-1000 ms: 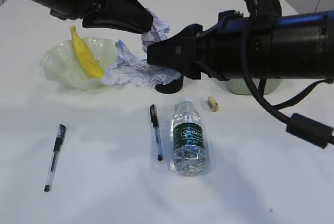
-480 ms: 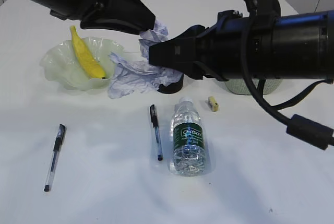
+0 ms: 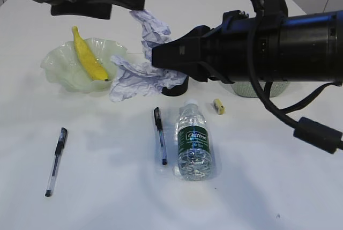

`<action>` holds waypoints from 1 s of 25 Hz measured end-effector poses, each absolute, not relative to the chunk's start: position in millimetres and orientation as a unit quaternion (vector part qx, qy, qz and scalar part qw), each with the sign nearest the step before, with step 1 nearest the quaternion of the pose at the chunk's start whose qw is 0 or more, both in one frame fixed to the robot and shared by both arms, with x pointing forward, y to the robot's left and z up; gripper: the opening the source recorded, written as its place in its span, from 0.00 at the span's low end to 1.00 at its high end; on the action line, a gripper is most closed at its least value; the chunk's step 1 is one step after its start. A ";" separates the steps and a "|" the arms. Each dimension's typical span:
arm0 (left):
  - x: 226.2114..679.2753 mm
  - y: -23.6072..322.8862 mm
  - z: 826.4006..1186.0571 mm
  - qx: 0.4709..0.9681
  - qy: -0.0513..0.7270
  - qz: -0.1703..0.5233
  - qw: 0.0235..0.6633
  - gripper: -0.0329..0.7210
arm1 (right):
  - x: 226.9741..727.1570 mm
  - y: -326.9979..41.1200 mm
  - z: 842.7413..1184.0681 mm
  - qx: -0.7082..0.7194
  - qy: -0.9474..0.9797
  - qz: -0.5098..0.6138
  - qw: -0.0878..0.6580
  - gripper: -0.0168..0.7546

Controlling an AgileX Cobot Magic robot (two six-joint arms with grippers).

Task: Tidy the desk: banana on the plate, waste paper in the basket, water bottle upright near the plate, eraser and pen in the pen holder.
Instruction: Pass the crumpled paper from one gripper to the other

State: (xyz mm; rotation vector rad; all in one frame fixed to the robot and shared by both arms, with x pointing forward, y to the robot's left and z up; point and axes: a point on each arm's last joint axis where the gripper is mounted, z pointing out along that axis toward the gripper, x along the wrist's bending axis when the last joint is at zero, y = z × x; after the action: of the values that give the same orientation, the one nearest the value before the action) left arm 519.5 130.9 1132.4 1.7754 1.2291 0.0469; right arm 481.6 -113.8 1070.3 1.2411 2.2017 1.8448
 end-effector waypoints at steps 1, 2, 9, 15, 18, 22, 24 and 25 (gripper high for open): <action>523.1 139.1 1133.8 0.718 0.511 0.027 0.473 0.75 | 481.6 -113.8 1070.3 0.399 0.702 0.590 0.004 0.13; 526.7 148.1 1135.2 0.710 0.520 0.034 0.473 0.75 | 481.6 -113.8 1070.3 0.400 0.702 0.590 0.003 0.13; 543.6 217.4 1128.2 0.693 0.585 0.070 0.415 0.70 | 481.6 -113.8 1070.3 0.411 0.696 0.590 -0.006 0.13; 543.6 265.7 1120.5 0.684 0.628 0.109 0.355 0.59 | 482.1 -114.5 1069.2 0.425 0.691 0.585 -0.011 0.13; 535.9 283.1 1119.7 0.655 0.654 0.126 0.356 0.56 | 481.1 -115.0 1066.4 0.433 0.698 0.571 -0.017 0.13; 521.9 291.6 1118.4 0.646 0.663 0.138 0.351 0.55 | 478.2 -116.9 1056.3 0.444 0.726 0.525 -0.022 0.13; 513.9 292.0 1114.1 0.652 0.665 0.132 0.339 0.55 | 477.3 -119.0 1049.8 0.444 0.747 0.495 -0.015 0.13; 510.1 291.7 1111.3 0.656 0.666 0.126 0.332 0.55 | 476.8 -120.5 1047.4 0.448 0.753 0.481 -0.012 0.13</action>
State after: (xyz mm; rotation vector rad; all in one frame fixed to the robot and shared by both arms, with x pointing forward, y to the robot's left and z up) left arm 510.1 291.7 1111.3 1.7132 1.7409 0.3289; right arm 476.8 -120.5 1047.4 1.4177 2.3856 1.5239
